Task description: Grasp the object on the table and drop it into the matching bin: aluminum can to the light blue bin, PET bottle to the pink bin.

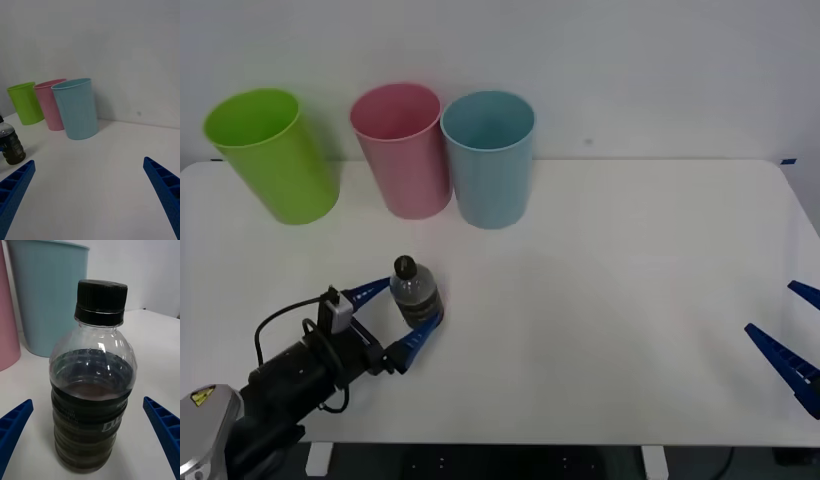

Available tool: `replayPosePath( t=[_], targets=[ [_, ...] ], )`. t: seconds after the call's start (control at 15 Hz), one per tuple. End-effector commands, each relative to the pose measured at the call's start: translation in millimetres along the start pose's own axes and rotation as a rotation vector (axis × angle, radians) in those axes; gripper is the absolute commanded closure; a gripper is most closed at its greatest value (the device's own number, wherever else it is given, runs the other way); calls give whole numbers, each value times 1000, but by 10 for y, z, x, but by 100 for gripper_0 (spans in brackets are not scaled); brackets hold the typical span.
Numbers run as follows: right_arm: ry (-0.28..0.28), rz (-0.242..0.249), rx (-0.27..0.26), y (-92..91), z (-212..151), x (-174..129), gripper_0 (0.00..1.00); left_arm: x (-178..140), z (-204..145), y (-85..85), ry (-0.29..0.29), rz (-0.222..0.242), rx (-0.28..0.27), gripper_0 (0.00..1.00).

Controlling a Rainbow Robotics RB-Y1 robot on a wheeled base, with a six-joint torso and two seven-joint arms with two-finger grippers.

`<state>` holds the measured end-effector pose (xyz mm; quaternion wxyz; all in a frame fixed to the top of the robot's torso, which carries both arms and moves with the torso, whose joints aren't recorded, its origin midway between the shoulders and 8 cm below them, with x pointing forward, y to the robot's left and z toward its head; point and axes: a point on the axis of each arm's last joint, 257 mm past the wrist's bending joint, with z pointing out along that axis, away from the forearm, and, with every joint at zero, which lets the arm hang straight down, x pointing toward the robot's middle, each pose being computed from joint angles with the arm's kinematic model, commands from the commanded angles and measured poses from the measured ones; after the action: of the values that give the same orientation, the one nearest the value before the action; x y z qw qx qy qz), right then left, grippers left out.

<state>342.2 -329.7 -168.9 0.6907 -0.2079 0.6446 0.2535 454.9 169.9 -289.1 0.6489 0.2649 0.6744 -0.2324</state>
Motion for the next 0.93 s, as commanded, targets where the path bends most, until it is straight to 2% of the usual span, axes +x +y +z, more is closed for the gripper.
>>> replayPosePath(
  t=[0.07, 0.53, 0.6, 0.67, 0.8, 0.87, 0.93],
  targets=[
    [0, 0, 0, 0, 0, 0, 0, 12, 135, 4, 0, -8, 17, 0],
    [0, 0, 0, 0, 0, 0, 0, 16, 252, -9, 3, -3, 29, 0],
    [0, 0, 0, 0, 0, 0, 0, 15, 252, -13, 3, -1, 31, 6],
    [0, 0, 0, 0, 0, 0, 0, 9, 257, -8, 2, 3, 30, 47],
    [0, 0, 0, 0, 0, 0, 0, 9, 261, -9, 2, 5, 28, 89],
    [0, 0, 0, 0, 0, 0, 0, 0, 267, 15, 2, 8, 23, 99],
    [0, 0, 0, 0, 0, 0, 0, -6, 272, 20, 1, 9, 22, 100]
  ],
)
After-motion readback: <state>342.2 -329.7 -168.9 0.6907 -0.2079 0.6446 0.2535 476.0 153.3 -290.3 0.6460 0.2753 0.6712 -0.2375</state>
